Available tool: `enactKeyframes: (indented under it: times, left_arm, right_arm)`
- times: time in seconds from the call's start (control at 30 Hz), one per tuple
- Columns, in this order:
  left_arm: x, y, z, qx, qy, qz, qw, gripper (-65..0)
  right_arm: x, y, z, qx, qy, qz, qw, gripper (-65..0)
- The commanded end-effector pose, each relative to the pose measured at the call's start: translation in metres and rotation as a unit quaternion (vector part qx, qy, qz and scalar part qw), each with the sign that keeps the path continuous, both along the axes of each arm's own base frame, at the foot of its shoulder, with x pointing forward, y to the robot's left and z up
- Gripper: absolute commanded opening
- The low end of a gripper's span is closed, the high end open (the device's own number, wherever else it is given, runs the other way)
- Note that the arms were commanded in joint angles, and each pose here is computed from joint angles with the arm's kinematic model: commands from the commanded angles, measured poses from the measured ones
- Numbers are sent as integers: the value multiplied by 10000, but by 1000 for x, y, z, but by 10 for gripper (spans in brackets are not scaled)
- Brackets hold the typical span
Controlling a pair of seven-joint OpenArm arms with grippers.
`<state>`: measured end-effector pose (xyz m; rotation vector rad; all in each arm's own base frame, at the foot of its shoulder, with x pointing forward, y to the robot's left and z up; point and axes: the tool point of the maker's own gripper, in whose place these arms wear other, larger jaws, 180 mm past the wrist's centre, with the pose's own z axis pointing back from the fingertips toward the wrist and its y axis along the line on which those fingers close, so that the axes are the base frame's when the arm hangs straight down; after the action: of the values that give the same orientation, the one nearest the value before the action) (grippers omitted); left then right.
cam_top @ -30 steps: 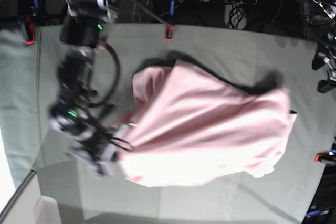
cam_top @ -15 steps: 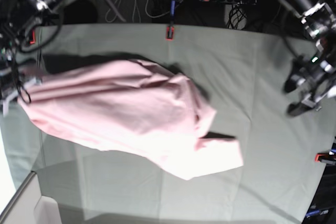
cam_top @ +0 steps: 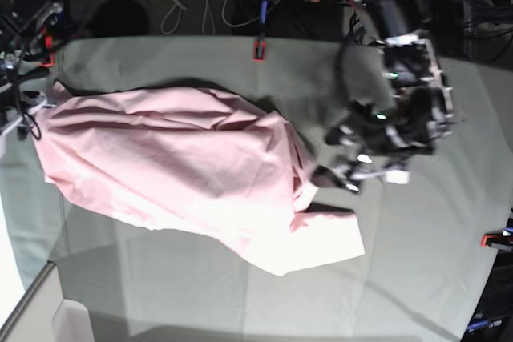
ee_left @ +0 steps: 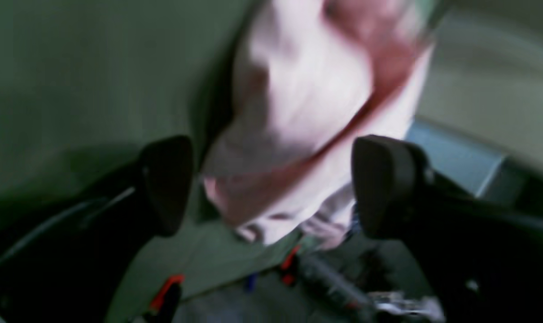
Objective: Layout the t-shirt on the table in an organized manner, then fold the t-shirt properly
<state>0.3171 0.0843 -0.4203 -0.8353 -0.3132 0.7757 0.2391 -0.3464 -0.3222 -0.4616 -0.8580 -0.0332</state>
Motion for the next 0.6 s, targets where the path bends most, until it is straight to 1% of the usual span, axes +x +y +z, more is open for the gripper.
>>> enactKeyframes:
  times: [0.0, 0.07, 0.1, 0.17, 0.2, 0.3, 0.37, 0.5, 0.57]
  left_arm:
    - [9, 4, 9, 70, -192, 50, 9998, -81]
    - [1, 4, 2, 106, -115, 39, 9999, -78]
    - [-2, 5, 1, 109, -98, 53, 9999, -77]
    - [-6, 15, 5, 161, -174, 100, 9997, -77]
    - [-9, 23, 9, 250, -243, 122, 9993, -77]
    - [-17, 39, 22, 323, -463, 169, 9983, -77]
    - [-23, 50, 32, 359, -621, 174, 9973, -77]
    - [-36, 66, 45, 360, -810, 199, 9959, -77]
    - [-45, 81, 48, 285, -809, 405, 9955, -77]
  right_arm:
    - [14, 3, 21, -50, -457, 134, 9989, -283]
    - [27, 17, 25, 47, -599, 395, 9974, -282]
    - [37, 30, 25, 86, -621, 622, 9961, -282]
    - [55, 50, 19, 128, -532, 1063, 9928, -281]
    - [71, 61, 17, 182, -518, 1309, 9899, -281]
    - [105, 83, 3, 379, -393, 1717, 9836, -281]
    - [128, 87, -9, 471, -211, 1798, 9823, -281]
    - [166, 85, -37, 862, 193, 1809, 9795, -281]
    - [177, 79, -52, 1068, 431, 1798, 9769, -281]
